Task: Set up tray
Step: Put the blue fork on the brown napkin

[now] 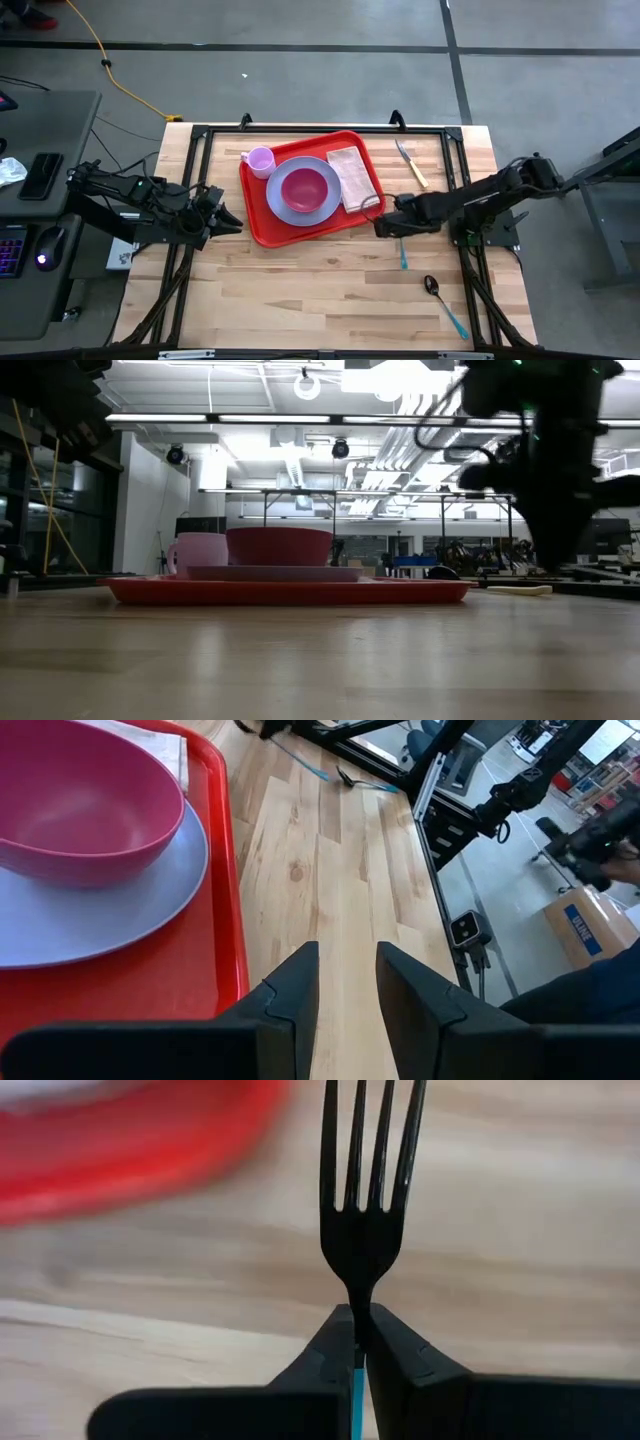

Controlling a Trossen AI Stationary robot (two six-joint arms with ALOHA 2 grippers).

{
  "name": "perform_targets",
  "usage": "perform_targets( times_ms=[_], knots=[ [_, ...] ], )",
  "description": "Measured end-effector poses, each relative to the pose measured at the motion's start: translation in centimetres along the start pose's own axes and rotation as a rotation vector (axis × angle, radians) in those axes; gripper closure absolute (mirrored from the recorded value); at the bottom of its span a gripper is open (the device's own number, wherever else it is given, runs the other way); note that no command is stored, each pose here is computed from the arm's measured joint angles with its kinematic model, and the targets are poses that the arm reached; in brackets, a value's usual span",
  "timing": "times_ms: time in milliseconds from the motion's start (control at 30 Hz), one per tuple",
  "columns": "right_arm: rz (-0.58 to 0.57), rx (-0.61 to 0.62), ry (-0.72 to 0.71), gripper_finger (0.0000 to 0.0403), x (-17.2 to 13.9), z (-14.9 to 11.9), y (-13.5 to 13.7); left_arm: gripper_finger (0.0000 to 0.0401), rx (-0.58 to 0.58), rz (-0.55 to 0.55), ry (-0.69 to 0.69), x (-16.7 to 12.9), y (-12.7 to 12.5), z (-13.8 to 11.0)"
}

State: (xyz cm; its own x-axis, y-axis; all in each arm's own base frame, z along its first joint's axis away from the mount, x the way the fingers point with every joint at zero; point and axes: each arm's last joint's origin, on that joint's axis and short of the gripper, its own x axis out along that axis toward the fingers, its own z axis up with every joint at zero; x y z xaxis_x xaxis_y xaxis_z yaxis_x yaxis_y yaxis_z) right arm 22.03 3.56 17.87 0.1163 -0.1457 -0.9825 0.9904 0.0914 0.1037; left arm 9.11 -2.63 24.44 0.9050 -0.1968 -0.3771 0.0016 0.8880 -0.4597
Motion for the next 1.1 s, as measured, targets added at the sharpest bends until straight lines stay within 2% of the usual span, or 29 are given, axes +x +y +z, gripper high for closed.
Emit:
perform_targets(
  times_ms=[333, 567, 833, 1100],
  knots=[
    [0.078, -0.098, -0.124, 0.0403, -5.6, 5.1, 3.2, 0.0267, 0.000, 0.000, 0.000, 0.0, 0.0, 0.0],
    [0.130, -0.134, -0.166, 0.0402, -7.7, 10.1, 3.8, 0.0267, -0.001, -0.001, 0.000, 0.0, 0.0, 0.0],
    [0.229, -0.135, -0.196, 0.0402, -8.4, 14.0, 4.1, 0.0267, -0.017, 0.000, 0.000, 0.0, 0.0, 0.0],
    [0.225, -0.225, -0.146, 0.0402, -6.0, 16.5, 7.4, 0.0267, -0.035, 0.000, -0.001, 0.0, 0.0, 0.0]
  ],
)
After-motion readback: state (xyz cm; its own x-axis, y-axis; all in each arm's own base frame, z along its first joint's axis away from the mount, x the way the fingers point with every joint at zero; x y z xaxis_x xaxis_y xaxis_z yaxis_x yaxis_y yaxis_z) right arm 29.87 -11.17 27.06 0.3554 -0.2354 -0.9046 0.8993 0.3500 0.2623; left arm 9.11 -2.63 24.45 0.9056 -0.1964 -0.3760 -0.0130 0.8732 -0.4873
